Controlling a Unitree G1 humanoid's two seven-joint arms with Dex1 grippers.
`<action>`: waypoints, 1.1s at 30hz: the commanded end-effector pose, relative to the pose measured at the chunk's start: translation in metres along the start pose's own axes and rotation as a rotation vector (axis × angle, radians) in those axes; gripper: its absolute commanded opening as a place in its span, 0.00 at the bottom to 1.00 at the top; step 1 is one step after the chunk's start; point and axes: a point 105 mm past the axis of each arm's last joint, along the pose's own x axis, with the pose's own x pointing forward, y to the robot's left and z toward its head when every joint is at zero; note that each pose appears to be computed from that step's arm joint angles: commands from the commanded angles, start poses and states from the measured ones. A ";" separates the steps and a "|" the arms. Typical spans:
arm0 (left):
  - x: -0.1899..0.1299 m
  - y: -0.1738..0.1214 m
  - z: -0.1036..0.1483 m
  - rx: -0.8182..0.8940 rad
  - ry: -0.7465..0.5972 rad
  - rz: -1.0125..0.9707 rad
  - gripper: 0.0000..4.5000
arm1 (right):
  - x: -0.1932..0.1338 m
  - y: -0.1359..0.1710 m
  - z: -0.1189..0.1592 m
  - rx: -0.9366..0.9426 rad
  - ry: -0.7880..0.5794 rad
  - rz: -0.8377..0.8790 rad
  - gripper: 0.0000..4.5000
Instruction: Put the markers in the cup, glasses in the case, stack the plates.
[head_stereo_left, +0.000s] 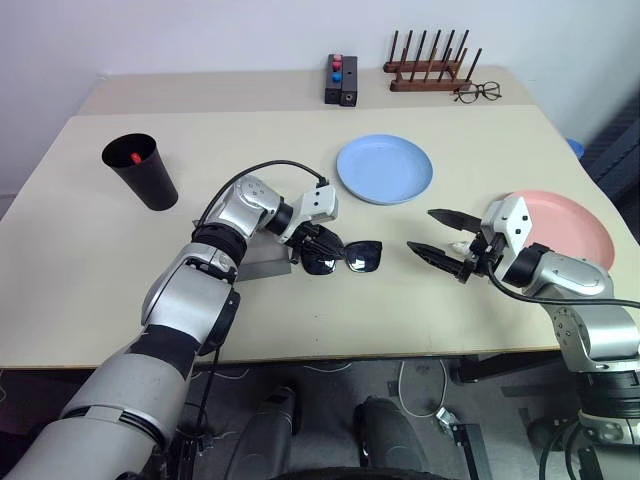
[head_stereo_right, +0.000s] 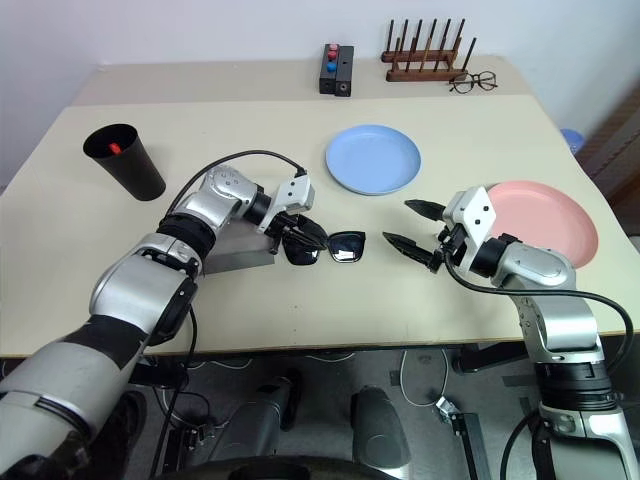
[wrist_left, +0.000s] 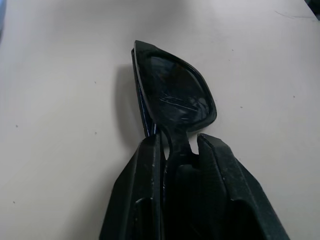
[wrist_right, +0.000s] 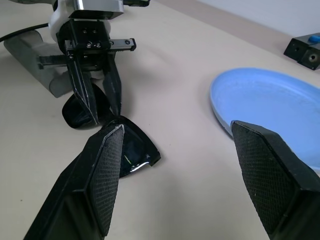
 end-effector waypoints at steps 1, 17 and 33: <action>-0.010 0.005 0.010 -0.007 -0.023 0.015 0.26 | 0.002 -0.003 0.013 -0.044 -0.048 -0.011 0.77; -0.016 0.010 0.023 -0.013 -0.064 0.022 0.01 | 0.006 -0.006 0.012 -0.056 -0.049 -0.020 0.77; -0.121 0.023 0.058 -0.010 -0.079 0.137 0.01 | 0.011 -0.006 0.011 -0.065 -0.055 -0.015 0.77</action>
